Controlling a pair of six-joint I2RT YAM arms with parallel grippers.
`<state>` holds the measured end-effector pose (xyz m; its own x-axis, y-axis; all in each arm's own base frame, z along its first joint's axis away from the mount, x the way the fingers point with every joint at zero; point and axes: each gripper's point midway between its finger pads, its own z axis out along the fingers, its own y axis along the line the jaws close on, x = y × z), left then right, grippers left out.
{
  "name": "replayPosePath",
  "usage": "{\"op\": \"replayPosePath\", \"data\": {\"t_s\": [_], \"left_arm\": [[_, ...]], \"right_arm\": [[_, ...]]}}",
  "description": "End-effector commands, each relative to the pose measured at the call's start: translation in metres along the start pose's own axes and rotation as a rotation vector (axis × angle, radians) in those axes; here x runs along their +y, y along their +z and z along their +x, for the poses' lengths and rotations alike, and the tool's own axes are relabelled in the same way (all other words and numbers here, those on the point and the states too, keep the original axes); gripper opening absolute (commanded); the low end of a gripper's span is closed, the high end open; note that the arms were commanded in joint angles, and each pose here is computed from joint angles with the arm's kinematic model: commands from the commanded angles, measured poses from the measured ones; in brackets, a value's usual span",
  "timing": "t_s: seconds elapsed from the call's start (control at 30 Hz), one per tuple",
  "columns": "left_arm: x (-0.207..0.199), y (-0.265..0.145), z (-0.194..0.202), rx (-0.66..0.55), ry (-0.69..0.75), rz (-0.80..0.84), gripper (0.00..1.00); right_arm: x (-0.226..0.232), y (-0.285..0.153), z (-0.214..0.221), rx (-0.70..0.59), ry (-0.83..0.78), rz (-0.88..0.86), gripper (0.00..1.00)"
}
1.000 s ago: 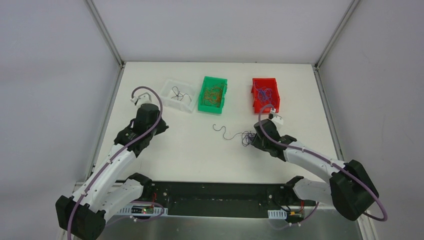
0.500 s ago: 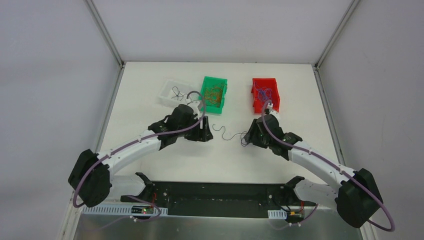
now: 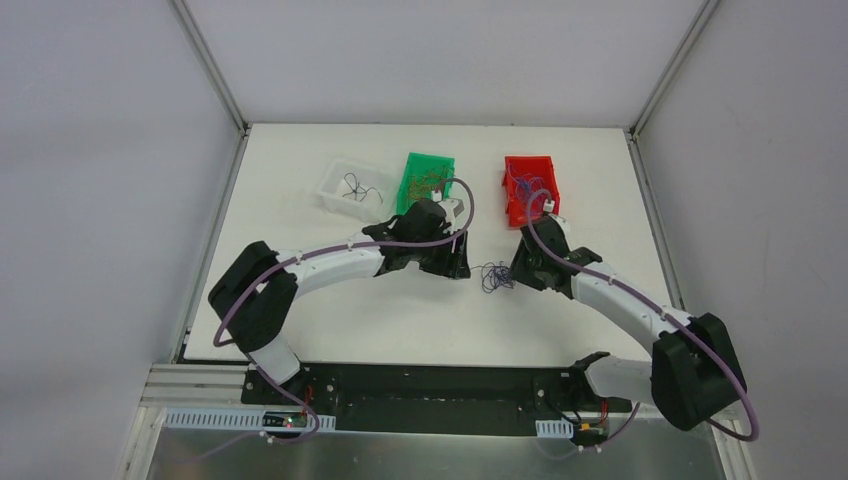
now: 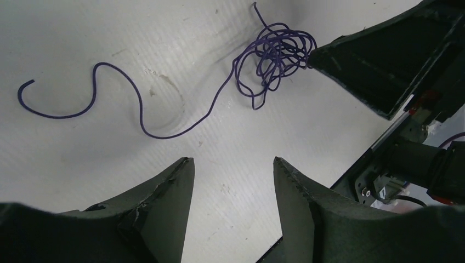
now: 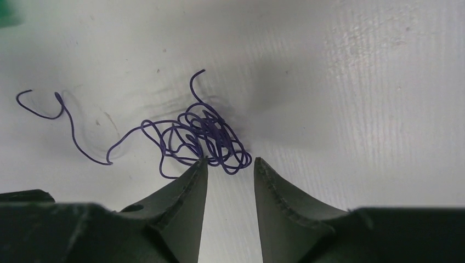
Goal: Untangle the cables
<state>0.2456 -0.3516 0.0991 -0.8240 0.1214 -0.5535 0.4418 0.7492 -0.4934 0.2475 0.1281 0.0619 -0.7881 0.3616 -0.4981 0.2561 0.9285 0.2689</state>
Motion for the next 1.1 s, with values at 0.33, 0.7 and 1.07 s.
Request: {"op": "replayPosePath", "data": {"t_s": [0.33, 0.7, 1.07], "left_arm": [[-0.031, 0.032, -0.007, 0.048, -0.051, 0.120, 0.51], [-0.025, 0.041, -0.004, 0.060, -0.065, 0.103, 0.56], [-0.008, 0.046, -0.011, 0.032, -0.107, 0.018, 0.00]], "right_arm": [[0.046, -0.008, 0.012, 0.118, 0.013, -0.217, 0.03], [0.069, -0.029, 0.028, 0.206, 0.079, -0.360, 0.02], [0.052, -0.026, 0.027, 0.169, 0.110, -0.275, 0.01]]}}
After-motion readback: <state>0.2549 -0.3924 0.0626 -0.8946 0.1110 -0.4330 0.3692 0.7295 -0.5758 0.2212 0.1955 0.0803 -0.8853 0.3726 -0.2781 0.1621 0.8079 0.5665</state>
